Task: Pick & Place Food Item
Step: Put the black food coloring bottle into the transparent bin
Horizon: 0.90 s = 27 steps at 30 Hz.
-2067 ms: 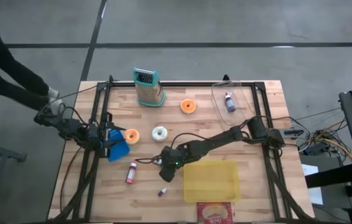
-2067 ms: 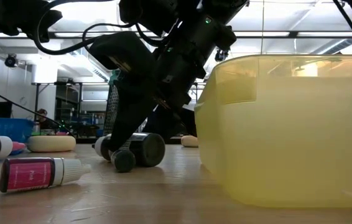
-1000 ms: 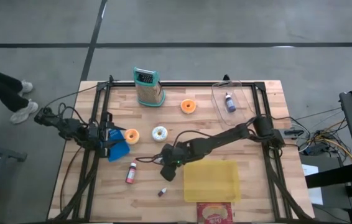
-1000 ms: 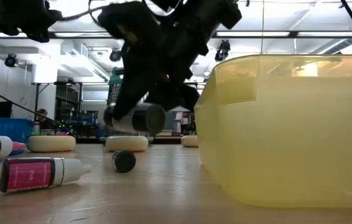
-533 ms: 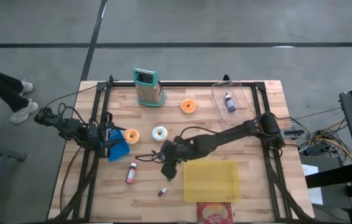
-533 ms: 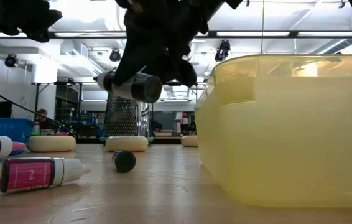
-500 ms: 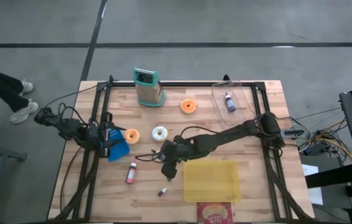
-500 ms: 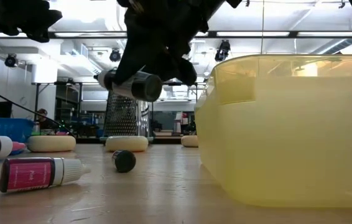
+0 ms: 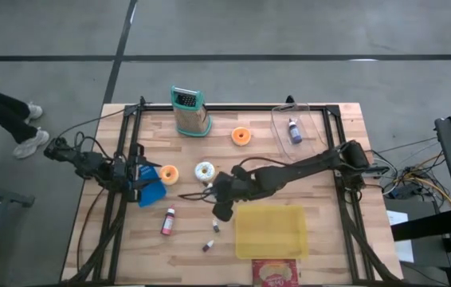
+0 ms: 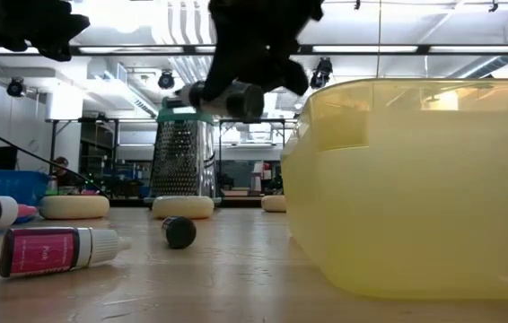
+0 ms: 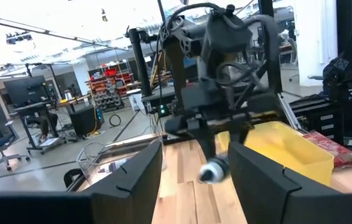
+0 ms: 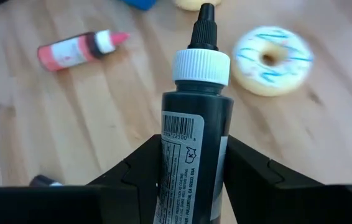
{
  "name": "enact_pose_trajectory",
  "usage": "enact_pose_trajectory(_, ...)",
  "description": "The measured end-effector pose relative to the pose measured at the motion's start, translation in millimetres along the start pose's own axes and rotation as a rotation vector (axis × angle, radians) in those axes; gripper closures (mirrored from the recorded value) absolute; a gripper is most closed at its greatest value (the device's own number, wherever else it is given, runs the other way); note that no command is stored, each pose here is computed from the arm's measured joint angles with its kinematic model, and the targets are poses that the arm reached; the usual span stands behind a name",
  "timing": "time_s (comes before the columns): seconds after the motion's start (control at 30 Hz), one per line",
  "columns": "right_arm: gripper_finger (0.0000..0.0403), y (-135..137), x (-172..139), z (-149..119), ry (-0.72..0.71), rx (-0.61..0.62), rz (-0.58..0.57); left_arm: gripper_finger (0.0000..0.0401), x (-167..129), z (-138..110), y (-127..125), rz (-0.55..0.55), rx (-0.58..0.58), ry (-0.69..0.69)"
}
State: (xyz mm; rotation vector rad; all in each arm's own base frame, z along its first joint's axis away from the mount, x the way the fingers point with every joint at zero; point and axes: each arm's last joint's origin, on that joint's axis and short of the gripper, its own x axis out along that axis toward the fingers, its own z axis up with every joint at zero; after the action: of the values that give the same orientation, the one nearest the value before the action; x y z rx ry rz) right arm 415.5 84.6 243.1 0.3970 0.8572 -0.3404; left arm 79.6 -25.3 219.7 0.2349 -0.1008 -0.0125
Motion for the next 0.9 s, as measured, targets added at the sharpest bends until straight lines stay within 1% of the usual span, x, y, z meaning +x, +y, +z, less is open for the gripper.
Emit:
enact_pose_trajectory(0.27, 0.0259, -30, -42, 5, 0.050, 0.191, -0.180, 0.0213, 0, 0, 0, 0.001, 0.000, 0.001)
enact_pose_trajectory(0.43, 0.0259, -48, -66, 9, 0.079, 0.241, -0.234, 0.0213, 0, 0, 0, 0.001, 0.001, 0.003)
enact_pose_trajectory(0.73, 0.0259, -78, -102, 23, 0.058, 0.317, -0.267, 0.0213, 0, -1, 0, 0.001, 0.002, 0.005)
enact_pose_trajectory(0.9, 0.0259, -104, -120, 30, 0.055, 0.382, -0.319, 0.0213, 0, -1, 0, 0.001, 0.004, 0.010)
